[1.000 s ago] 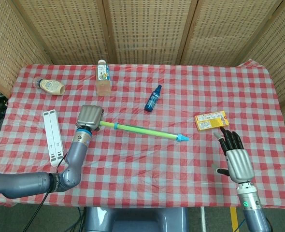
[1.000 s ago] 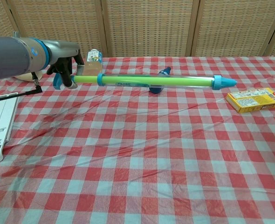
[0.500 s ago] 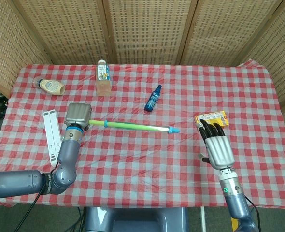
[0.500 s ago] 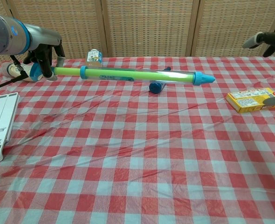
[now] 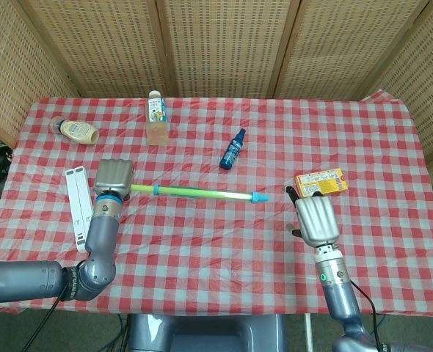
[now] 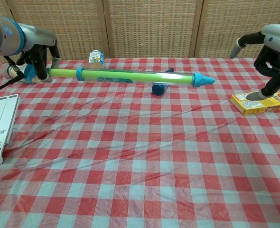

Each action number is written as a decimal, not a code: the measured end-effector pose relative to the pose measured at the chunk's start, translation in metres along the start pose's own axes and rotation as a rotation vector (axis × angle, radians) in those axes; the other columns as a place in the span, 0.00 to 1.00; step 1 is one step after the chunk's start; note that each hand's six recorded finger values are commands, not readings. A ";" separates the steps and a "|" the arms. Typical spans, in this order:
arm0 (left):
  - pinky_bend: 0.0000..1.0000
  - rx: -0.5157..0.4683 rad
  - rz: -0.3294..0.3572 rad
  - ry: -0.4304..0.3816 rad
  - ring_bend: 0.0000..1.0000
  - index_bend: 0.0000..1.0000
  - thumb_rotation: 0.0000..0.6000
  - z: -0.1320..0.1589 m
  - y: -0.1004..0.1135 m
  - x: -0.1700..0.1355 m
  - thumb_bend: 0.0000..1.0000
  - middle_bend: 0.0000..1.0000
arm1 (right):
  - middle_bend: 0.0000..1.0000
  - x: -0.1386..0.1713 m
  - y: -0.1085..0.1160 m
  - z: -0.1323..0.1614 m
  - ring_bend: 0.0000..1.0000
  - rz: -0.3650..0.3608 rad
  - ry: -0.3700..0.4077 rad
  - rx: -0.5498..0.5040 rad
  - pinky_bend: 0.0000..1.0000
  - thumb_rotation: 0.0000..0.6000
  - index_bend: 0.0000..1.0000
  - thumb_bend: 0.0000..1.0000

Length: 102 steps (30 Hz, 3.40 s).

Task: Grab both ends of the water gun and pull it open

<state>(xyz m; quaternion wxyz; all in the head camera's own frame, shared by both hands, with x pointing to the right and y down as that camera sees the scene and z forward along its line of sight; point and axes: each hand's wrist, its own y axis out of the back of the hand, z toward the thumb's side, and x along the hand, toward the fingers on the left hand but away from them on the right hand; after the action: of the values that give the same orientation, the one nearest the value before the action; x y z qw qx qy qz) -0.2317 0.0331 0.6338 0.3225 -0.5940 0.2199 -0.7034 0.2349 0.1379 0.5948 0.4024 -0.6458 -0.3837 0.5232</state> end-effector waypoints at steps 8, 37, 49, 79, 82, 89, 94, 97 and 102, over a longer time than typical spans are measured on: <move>0.72 -0.002 -0.007 -0.018 0.84 0.83 1.00 0.006 -0.004 -0.004 0.57 0.92 | 1.00 -0.003 -0.011 0.010 1.00 0.037 -0.004 -0.022 0.63 1.00 0.38 0.22; 0.72 -0.019 -0.039 -0.044 0.84 0.83 1.00 0.018 -0.019 0.001 0.57 0.92 | 1.00 -0.024 -0.028 0.038 1.00 0.035 0.004 -0.047 0.64 1.00 0.39 0.30; 0.72 -0.020 -0.057 -0.060 0.84 0.83 1.00 0.027 -0.026 0.005 0.57 0.92 | 1.00 -0.031 -0.038 0.041 1.00 0.052 -0.003 -0.055 0.64 1.00 0.40 0.32; 0.73 -0.022 -0.067 -0.063 0.84 0.83 1.00 0.019 -0.030 0.001 0.58 0.92 | 1.00 -0.034 -0.044 0.028 1.00 0.039 -0.031 -0.041 0.64 1.00 0.66 0.44; 0.73 -0.020 -0.066 -0.053 0.84 0.83 1.00 0.013 -0.031 0.001 0.58 0.92 | 1.00 -0.035 -0.045 0.021 1.00 0.039 -0.045 -0.037 0.64 1.00 0.66 0.44; 0.73 -0.010 -0.058 -0.013 0.84 0.83 1.00 -0.012 -0.034 0.003 0.58 0.92 | 1.00 -0.036 -0.043 -0.002 1.00 0.020 -0.088 -0.021 0.64 1.00 0.66 0.44; 0.73 -0.019 -0.063 0.020 0.84 0.83 1.00 -0.031 -0.040 0.005 0.58 0.92 | 1.00 -0.036 -0.040 -0.018 1.00 0.007 -0.117 -0.021 0.64 1.00 0.66 0.44; 0.73 -0.018 -0.064 0.032 0.84 0.83 1.00 -0.038 -0.042 0.006 0.58 0.92 | 1.00 -0.037 -0.038 -0.024 1.00 0.004 -0.131 -0.019 0.64 1.00 0.66 0.44; 0.73 -0.023 -0.053 0.046 0.84 0.83 1.00 -0.047 -0.040 0.007 0.58 0.92 | 1.00 -0.040 -0.031 -0.037 1.00 -0.010 -0.159 -0.010 0.64 1.00 0.66 0.44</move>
<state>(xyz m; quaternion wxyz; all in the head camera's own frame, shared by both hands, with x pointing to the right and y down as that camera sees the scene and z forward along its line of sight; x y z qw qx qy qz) -0.2865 0.0523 0.6575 0.2919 -0.5868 0.2195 -0.7226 0.2630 0.1092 0.6429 0.3699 -0.6022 -0.4205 0.5690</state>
